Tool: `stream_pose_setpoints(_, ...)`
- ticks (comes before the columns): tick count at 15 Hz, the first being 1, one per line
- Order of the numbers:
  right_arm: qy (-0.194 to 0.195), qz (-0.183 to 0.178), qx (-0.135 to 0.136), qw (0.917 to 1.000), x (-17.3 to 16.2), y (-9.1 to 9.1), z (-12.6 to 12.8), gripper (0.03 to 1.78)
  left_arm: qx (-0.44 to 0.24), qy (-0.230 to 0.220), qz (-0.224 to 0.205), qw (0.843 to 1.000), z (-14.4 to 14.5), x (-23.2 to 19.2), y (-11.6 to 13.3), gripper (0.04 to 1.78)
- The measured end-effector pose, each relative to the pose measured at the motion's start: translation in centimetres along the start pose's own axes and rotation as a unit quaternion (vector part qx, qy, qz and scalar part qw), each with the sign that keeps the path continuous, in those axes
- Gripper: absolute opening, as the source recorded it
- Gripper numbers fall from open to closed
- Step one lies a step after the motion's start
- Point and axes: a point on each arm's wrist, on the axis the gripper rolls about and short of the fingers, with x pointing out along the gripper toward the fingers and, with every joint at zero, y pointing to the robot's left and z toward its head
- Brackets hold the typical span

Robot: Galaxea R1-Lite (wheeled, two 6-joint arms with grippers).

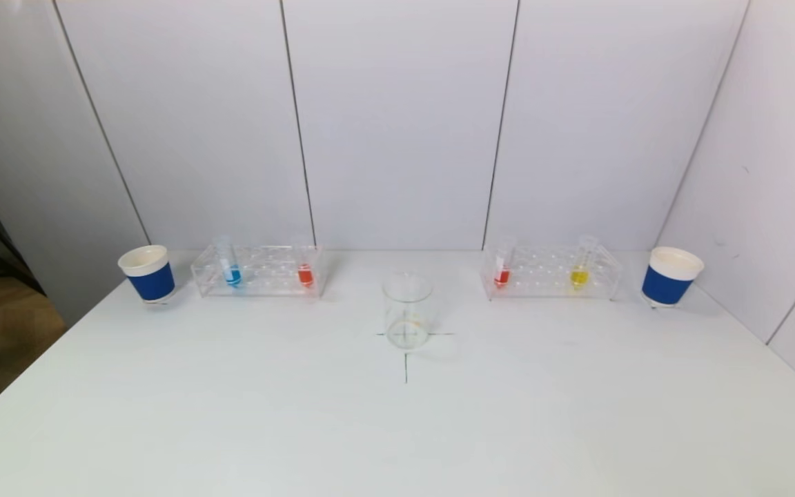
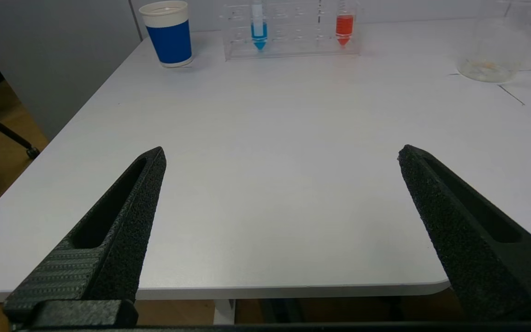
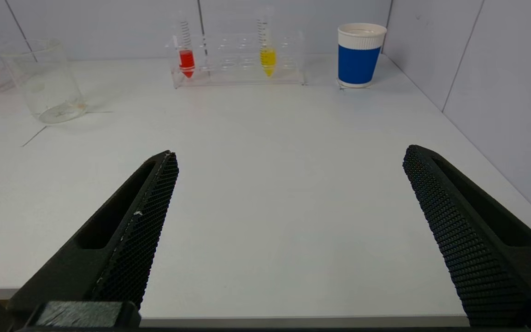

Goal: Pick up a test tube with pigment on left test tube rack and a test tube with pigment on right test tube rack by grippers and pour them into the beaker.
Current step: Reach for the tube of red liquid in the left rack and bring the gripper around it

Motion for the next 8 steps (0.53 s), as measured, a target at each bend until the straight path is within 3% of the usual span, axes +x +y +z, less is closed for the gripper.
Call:
stream_pose_setpoints(4,0.000,0.000,0.000,1.0000,0.0,0.0,0.0,1.77,0.004,-0.006,0.003,1.000,1.3,-0.5,0.0,1.76)
stream_pose_setpoints(8,0.000,0.000,0.000,1.0000,0.0,0.0,0.0,1.77,0.011,-0.028,0.002,1.000,7.1,-1.6,0.2,1.76)
